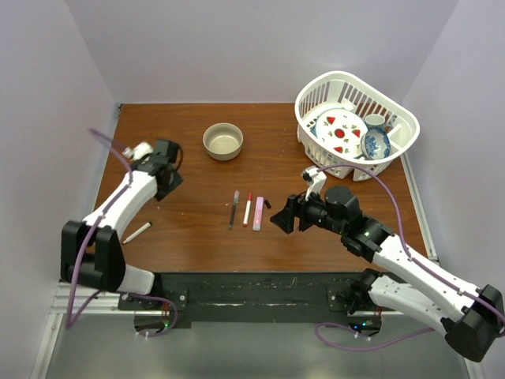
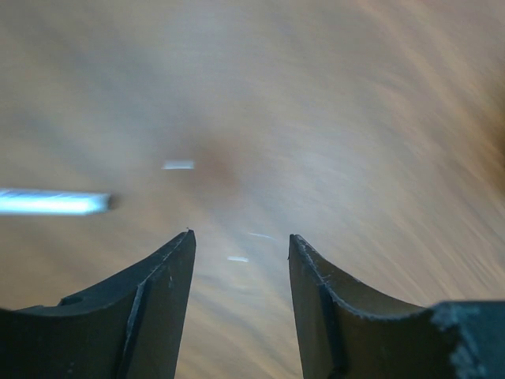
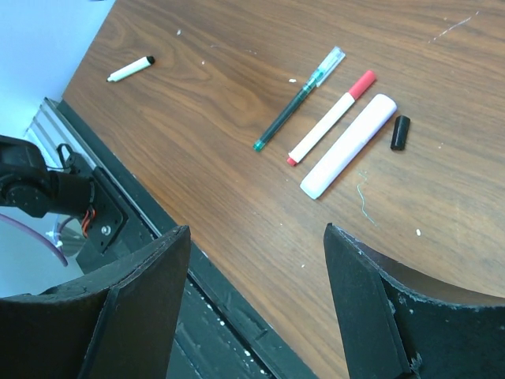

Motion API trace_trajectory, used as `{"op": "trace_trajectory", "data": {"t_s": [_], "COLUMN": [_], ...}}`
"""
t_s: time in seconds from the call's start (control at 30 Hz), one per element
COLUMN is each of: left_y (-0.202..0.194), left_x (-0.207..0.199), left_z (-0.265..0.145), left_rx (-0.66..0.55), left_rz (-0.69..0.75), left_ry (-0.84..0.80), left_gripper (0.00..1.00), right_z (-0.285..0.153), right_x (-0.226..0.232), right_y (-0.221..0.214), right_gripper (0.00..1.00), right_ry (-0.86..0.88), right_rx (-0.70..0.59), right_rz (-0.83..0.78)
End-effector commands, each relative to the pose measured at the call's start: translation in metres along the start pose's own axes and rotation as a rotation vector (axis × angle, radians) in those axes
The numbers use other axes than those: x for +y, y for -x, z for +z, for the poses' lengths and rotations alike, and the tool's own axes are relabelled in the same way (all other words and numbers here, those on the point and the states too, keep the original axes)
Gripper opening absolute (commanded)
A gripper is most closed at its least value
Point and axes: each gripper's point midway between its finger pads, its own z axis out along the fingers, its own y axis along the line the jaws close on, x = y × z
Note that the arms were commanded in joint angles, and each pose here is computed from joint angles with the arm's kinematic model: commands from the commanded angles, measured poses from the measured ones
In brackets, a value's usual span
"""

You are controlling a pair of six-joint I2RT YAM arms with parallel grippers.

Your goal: Insert the pens into the pen caps

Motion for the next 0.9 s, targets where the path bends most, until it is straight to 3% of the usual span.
{"op": "trace_trajectory", "data": {"t_s": [0.0, 0.1, 0.13, 0.2, 0.33, 0.87], "left_y": [0.012, 0.018, 0.002, 0.002, -0.008, -0.021], "left_x": [0.098, 0.13, 0.141, 0.164, 0.183, 0.203], "left_z": [-0.005, 0.001, 0.008, 0.014, 0.023, 0.03], "left_rx": [-0.07, -0.09, -0.035, -0.013, 0.048, 0.058], "left_rz": [-0.267, -0.4, -0.432, -0.563, -0.677, -0.793], "left_ry": [0.276, 0.267, 0.269, 0.276, 0.324, 0.489], "left_gripper": [0.56, 0.61, 0.63, 0.64, 0.64, 0.6], "right_z": [0.004, 0.008, 0.008, 0.012, 0.015, 0.004], "right_x": [0.016, 0.017, 0.02, 0.018, 0.021, 0.027], "right_y": [0.021, 0.019, 0.022, 0.017, 0.027, 0.046], "right_gripper": [0.72, 0.72, 0.72, 0.72, 0.71, 0.7], "right_ry": [0.051, 0.053, 0.063, 0.055, 0.045, 0.022], "right_rx": [-0.035, -0.005, -0.004, 0.033, 0.05, 0.024], "right_rz": [-0.016, -0.02, -0.023, -0.027, -0.036, -0.028]}}
